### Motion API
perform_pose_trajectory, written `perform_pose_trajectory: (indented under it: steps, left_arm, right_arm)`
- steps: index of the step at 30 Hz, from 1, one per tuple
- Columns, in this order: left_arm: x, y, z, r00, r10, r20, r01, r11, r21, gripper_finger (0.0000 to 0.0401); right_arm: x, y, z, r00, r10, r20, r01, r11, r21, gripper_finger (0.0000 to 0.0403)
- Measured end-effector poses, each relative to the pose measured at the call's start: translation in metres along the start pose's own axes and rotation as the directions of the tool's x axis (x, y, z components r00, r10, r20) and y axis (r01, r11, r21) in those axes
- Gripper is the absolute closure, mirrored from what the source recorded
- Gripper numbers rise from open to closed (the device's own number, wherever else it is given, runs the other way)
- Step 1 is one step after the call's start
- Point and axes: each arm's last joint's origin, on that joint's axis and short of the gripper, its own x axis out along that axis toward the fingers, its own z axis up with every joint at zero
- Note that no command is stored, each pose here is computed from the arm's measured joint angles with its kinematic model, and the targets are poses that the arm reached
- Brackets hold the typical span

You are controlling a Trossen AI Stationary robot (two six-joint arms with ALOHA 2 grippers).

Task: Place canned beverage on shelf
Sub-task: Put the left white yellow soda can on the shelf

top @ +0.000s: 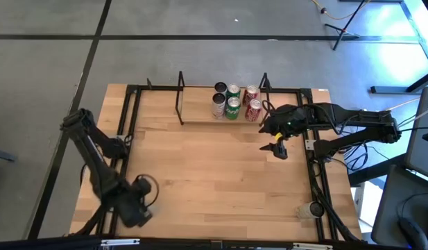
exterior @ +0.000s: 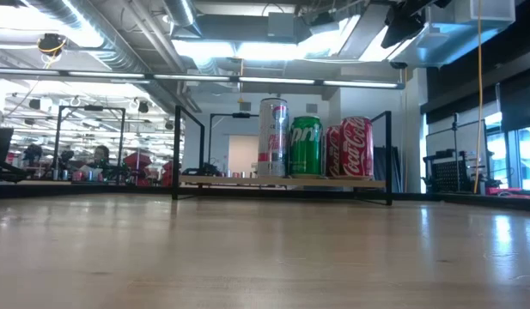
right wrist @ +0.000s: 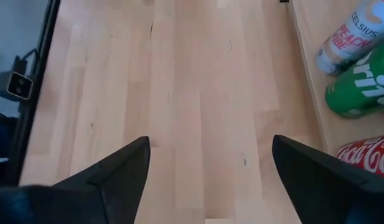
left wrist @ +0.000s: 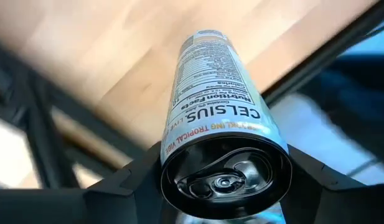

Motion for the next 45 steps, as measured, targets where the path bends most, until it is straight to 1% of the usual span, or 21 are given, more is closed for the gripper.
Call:
perform_pose_trajectory:
  steps: [3,6,9,12,15,17,22,25,26,28,31,36,38,45]
  left_arm:
    - [-0.028,-0.007,0.023,0.998,-0.039,0.053,0.039,0.999,-0.001,0.0183]
    - [-0.057,-0.014,0.047,0.985,-0.11,0.136,0.109,0.994,0.013,0.0183]
    - [-0.082,-0.016,0.073,0.954,-0.172,0.244,0.167,0.985,0.041,0.0183]
    - [-0.103,-0.017,0.096,0.919,-0.221,0.327,0.21,0.975,0.071,0.0183]
    - [-0.118,-0.015,0.112,0.888,-0.248,0.386,0.218,0.969,0.121,0.0183]
    - [-0.124,-0.012,0.124,0.873,-0.245,0.422,0.205,0.969,0.138,0.0183]
    - [-0.133,-0.011,0.148,0.813,-0.262,0.519,0.19,0.963,0.189,0.0183]
    - [-0.135,-0.013,0.157,0.789,-0.294,0.539,0.195,0.953,0.233,0.0183]
    - [-0.136,-0.014,0.158,0.783,-0.302,0.544,0.197,0.95,0.244,0.0183]
    - [-0.137,-0.014,0.162,0.772,-0.313,0.553,0.201,0.946,0.254,0.0183]
    - [-0.14,-0.015,0.166,0.75,-0.323,0.577,0.205,0.943,0.261,0.0183]
    - [-0.139,-0.014,0.166,0.741,-0.3,0.601,0.182,0.951,0.249,0.0183]
    - [-0.14,-0.015,0.167,0.733,-0.308,0.607,0.185,0.948,0.257,0.0183]
    - [-0.143,-0.017,0.169,0.673,-0.292,0.679,0.16,0.954,0.252,0.0183]
  right_arm:
    - [0.0,0.0,0.0,1.0,0.005,0.0,-0.005,0.999,0.046,0.0081]
    - [0.001,0.0,0.001,1.0,-0.003,0.003,0.002,0.999,0.054,0.0081]
    - [0.003,-0.001,0.006,0.999,-0.024,0.042,0.021,0.998,0.063,0.0084]
    - [0.005,0.001,0.014,0.993,0.031,0.112,-0.036,0.999,0.036,0.0109]
    - [0.006,0.004,0.023,0.975,0.123,0.183,-0.124,0.992,-0.008,0.0161]
    - [0.01,0.005,0.03,0.961,0.151,0.231,-0.147,0.989,-0.036,0.0207]
    - [0.029,0.004,0.048,0.934,0.165,0.317,-0.153,0.986,-0.062,0.0322]
    - [0.048,0.002,0.058,0.925,0.172,0.338,-0.157,0.985,-0.071,0.0376]
    - [0.055,0.002,0.059,0.928,0.179,0.327,-0.164,0.984,-0.075,0.0389]
    - [0.067,0.001,0.06,0.932,0.192,0.307,-0.172,0.981,-0.093,0.0397]
    - [0.08,0.0,0.059,0.943,0.191,0.273,-0.174,0.981,-0.085,0.0386]
    - [0.091,0.002,0.061,0.936,0.24,0.257,-0.221,0.97,-0.1,0.0383]
    - [0.095,0.002,0.061,0.939,0.235,0.252,-0.216,0.971,-0.098,0.0388]
    - [0.106,0.001,0.06,0.946,0.23,0.229,-0.215,0.972,-0.09,0.0402]
